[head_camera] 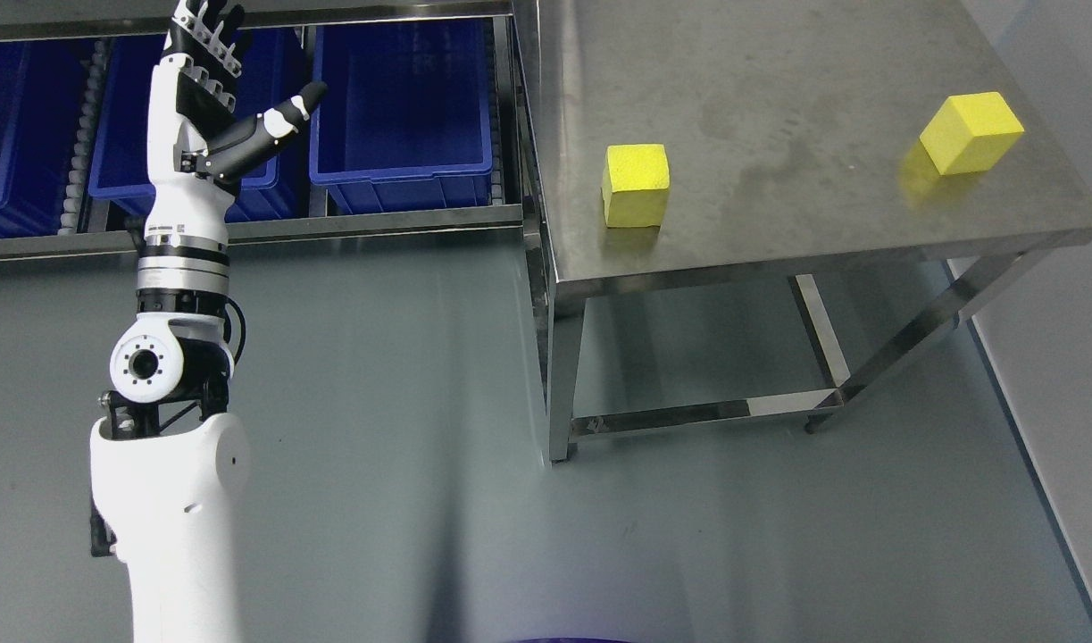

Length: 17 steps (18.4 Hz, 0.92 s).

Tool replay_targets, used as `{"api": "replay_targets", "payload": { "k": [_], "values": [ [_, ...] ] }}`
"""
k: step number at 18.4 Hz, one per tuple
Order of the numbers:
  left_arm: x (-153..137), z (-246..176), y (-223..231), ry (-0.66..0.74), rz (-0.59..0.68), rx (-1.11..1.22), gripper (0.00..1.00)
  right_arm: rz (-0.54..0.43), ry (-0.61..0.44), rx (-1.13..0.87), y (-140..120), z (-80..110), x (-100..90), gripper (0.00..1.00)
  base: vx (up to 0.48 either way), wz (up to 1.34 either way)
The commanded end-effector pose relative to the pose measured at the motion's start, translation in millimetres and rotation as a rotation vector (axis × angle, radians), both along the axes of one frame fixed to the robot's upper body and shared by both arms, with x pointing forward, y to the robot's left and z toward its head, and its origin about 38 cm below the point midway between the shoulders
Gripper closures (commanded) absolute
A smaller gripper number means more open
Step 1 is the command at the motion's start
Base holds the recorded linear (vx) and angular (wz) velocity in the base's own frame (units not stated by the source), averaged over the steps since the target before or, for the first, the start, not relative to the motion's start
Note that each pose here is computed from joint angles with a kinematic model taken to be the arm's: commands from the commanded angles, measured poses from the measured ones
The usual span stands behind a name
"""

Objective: Move yellow foam block to right shelf middle
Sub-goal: 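Swing the raised left hand down toward the nearer yellow foam cube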

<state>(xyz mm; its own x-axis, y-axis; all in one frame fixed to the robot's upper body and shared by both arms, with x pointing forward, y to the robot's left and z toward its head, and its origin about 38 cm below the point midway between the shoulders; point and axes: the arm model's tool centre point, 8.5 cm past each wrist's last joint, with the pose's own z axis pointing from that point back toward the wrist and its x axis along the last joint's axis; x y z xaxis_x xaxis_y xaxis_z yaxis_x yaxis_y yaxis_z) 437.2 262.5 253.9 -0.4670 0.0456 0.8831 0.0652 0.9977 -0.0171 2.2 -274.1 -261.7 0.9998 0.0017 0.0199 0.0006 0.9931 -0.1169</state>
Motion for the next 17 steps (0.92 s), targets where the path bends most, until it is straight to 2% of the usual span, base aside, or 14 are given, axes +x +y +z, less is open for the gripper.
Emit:
{"api": "replay_targets", "payload": {
  "k": [1,4,7,9,11,13,17],
  "values": [
    [0.3,-1.9,-7.6,0.008,-0.026,0.028,0.0,-0.009,0.005,-0.017,-11.3,0.9,-8.9,0.0,0.0,0.0],
    [1.5,-5.0,-18.1,0.016,-0.075,0.052,0.0,-0.009,0.006,-0.017,-11.3,0.9,-9.9,0.0,0.0,0.0],
    [1.6,-11.1,-32.9,0.003,-0.243,0.149,0.0,-0.009,0.006,-0.017,-11.3,0.9,-9.9,0.0,0.0,0.0],
    [6.5,-14.7,-31.5,0.001,-0.275,0.259,0.0,-0.009,0.006,-0.017,-11.3,0.9,-9.9,0.0,0.0,0.0],
    [17.1,-16.2,-35.2,0.042,-0.307,0.458,0.0,-0.009,0.006,-0.017,-11.3,0.9,-9.9,0.0,0.0,0.0],
    [22.6,-23.9,-51.2,0.086,-0.433,0.6,0.01,-0.009,0.005,-0.017,-11.3,0.9,-8.9,0.0,0.0,0.0],
    [40.3,-42.4,-74.7,0.167,-0.563,0.691,0.02,-0.009,0.006,-0.017,-11.3,0.9,-9.9,0.0,0.0,0.0]
  ]
}}
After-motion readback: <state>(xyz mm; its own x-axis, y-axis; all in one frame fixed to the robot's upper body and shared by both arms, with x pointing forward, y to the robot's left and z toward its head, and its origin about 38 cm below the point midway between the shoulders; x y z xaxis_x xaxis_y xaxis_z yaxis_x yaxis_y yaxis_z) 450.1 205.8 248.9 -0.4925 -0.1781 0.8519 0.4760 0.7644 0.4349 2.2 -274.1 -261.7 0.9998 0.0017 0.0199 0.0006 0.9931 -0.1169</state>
